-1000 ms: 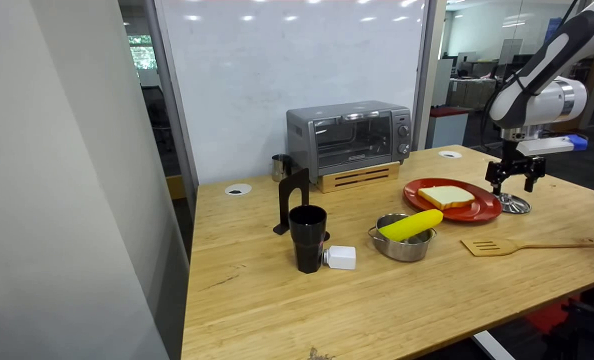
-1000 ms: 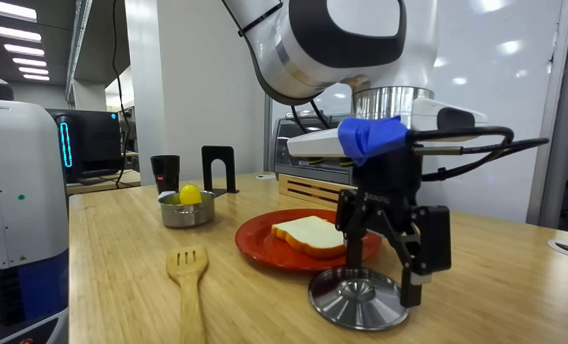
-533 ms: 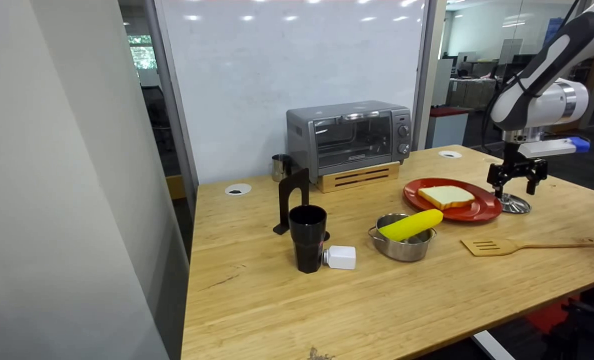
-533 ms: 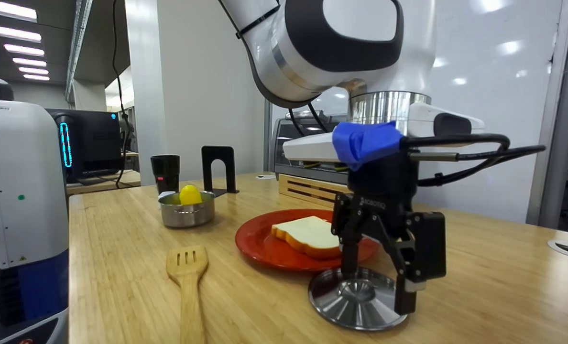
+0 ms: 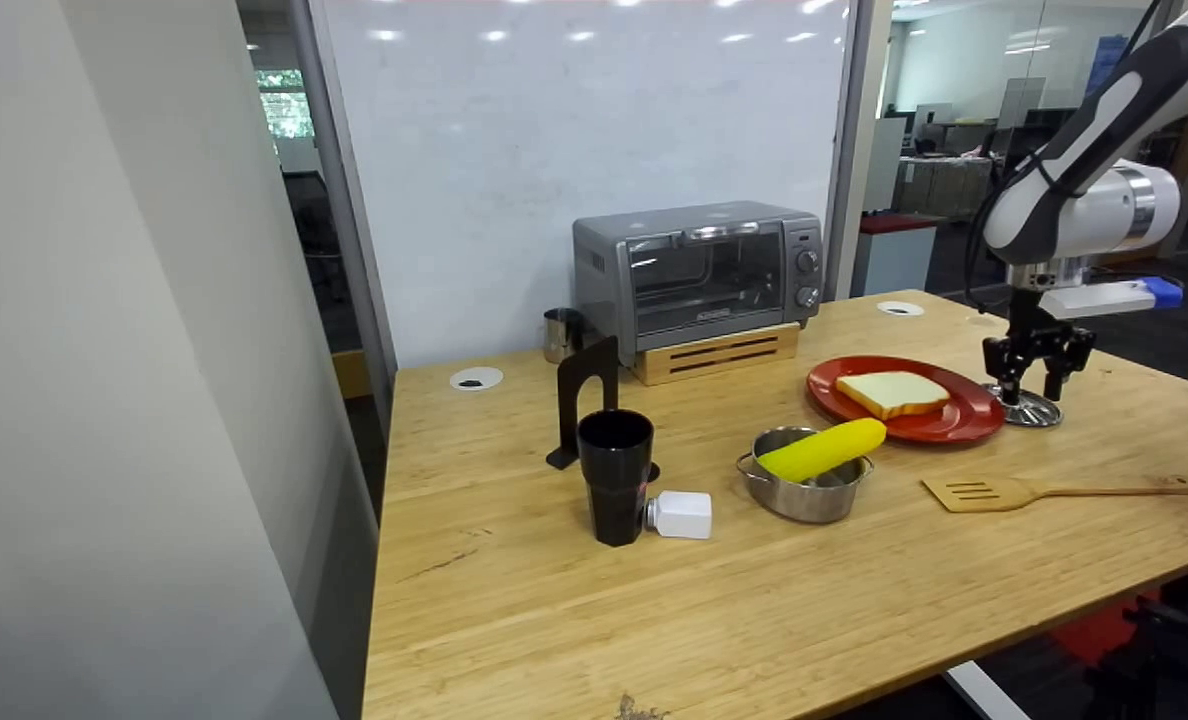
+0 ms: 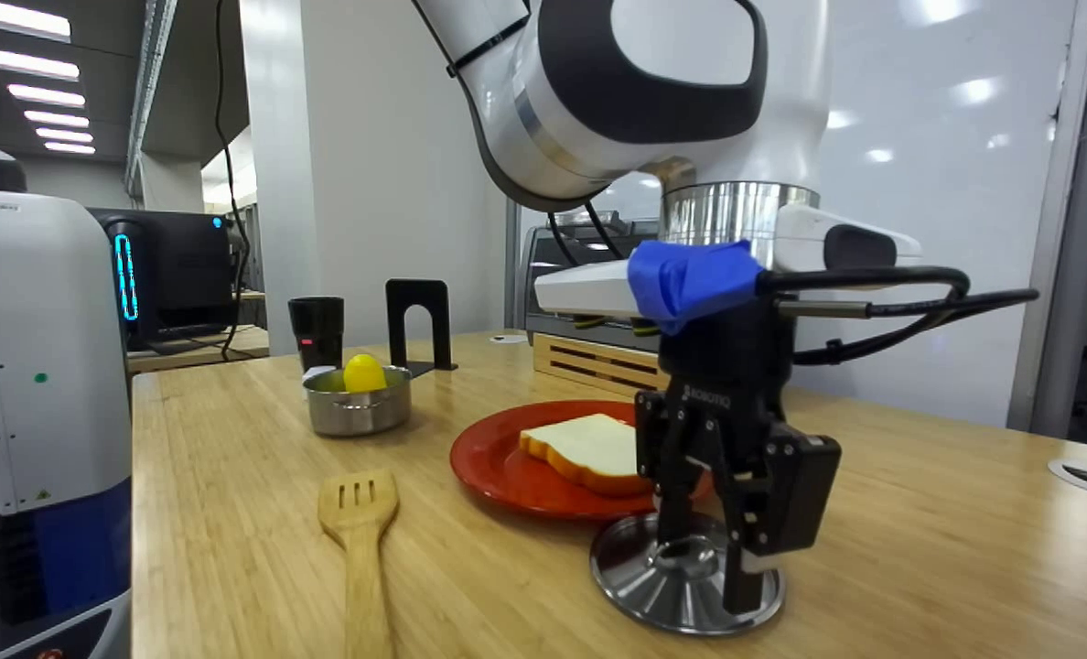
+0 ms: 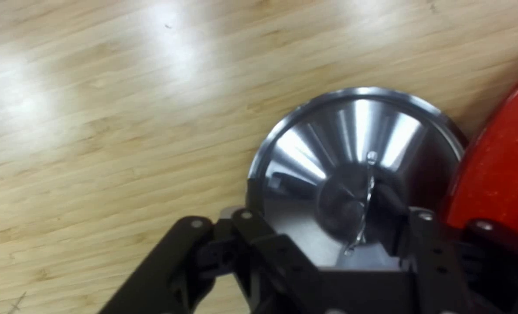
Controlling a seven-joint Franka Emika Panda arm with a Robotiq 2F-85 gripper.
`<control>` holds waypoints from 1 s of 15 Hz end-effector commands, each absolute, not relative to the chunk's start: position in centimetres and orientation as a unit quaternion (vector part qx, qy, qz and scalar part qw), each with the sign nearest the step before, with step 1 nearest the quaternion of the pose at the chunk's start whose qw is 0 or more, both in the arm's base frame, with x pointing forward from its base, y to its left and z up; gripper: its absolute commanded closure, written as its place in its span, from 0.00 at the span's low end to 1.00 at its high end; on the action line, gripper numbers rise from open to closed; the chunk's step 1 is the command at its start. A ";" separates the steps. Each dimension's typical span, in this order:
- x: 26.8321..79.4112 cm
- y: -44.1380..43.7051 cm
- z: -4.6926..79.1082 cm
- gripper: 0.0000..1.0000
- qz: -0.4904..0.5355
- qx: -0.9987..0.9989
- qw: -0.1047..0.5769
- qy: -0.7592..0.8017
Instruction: Take the banana toy from the red plate, place it in the pot, and then cover the pot with the lid
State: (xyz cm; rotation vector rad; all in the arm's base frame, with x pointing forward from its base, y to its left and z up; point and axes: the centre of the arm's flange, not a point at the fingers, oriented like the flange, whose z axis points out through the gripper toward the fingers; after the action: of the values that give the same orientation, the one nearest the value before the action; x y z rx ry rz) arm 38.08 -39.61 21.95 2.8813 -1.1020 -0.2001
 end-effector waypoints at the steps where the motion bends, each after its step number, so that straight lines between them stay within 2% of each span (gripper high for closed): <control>1: 37.3 -39.1 22.4 0.69 -0.064 0.933 0.028 -0.354; 5: 37.5 -39.2 22.6 0.95 -0.063 0.934 0.031 -0.351; 6: 37.4 -39.2 22.7 0.94 -0.063 0.934 0.031 -0.350; 7: 37.4 -39.2 22.7 0.99 -0.063 0.934 0.031 -0.349; 8: 37.3 -39.2 22.7 1.00 -0.064 0.935 0.032 -0.349; 15: 36.2 -38.5 23.7 0.99 -0.089 0.948 0.043 -0.301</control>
State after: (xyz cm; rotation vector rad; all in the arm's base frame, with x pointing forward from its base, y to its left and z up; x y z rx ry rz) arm 37.87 -39.53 22.37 2.8780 -1.0172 -0.2239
